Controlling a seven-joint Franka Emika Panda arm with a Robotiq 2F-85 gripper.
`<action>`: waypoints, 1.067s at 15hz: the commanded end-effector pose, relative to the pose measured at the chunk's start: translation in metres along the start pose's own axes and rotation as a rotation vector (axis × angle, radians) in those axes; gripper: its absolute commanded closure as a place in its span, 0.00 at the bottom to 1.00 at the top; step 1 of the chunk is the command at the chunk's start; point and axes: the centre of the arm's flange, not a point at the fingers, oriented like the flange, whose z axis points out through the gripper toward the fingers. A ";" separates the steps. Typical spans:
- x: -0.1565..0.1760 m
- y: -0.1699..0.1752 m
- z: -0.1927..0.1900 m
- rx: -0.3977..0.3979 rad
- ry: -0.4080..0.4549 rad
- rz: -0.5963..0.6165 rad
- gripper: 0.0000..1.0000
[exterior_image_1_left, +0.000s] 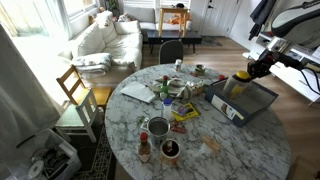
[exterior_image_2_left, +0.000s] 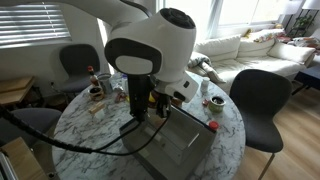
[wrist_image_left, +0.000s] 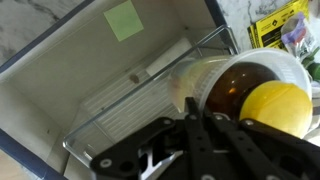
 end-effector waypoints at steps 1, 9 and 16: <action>0.016 0.001 0.011 0.019 -0.007 0.061 0.99; 0.025 -0.004 0.043 0.026 -0.048 0.078 0.77; 0.027 -0.011 0.015 0.032 0.014 0.042 0.25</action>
